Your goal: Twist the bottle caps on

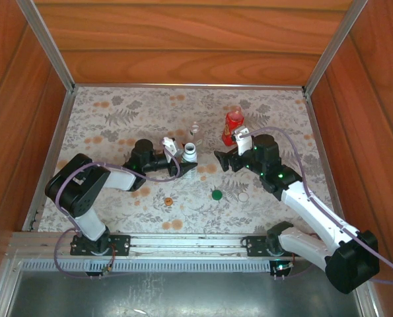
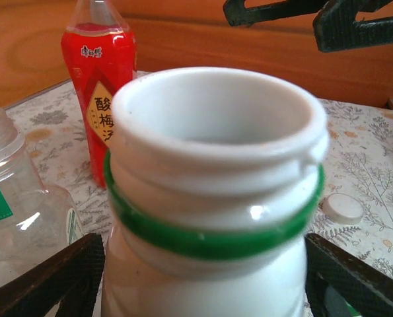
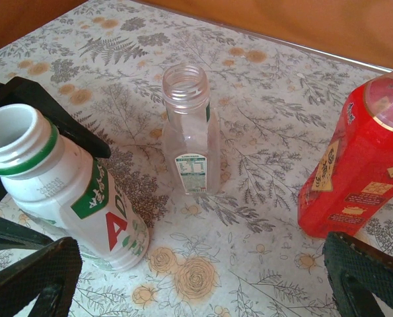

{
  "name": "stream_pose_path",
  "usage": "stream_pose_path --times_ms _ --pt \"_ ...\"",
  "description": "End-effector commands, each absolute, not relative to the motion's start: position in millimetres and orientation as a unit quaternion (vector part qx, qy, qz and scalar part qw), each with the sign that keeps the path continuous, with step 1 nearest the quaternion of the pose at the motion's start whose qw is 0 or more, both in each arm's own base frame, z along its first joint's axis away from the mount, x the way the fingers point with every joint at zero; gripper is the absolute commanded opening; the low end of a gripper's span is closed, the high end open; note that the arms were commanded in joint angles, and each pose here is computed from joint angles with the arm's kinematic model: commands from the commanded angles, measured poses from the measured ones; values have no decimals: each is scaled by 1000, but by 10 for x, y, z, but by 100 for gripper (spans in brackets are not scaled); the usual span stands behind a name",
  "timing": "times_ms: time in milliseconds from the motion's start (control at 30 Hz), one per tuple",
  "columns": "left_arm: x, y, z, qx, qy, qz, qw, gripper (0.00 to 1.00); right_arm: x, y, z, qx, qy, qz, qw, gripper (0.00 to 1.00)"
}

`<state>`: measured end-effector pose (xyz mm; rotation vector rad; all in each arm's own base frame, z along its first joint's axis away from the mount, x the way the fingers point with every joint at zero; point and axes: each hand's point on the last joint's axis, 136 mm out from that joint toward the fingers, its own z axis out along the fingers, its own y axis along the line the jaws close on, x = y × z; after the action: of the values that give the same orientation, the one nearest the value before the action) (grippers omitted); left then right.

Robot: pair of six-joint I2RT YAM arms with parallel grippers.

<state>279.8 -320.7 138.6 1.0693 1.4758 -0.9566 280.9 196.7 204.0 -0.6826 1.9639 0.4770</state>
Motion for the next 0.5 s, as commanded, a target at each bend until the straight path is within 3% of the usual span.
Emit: stream_pose_path --times_ms 0,267,467 --pt "2741 -3216 1476 447 603 -405 521 76 2808 2000 2085 -276 804 203 486 100" --pt "2729 -3229 1451 447 605 -413 514 64 2888 1862 2057 -220 823 185 489 100" --pt "2730 -3224 1434 447 606 -411 514 63 2896 1665 2067 -153 837 170 497 100"
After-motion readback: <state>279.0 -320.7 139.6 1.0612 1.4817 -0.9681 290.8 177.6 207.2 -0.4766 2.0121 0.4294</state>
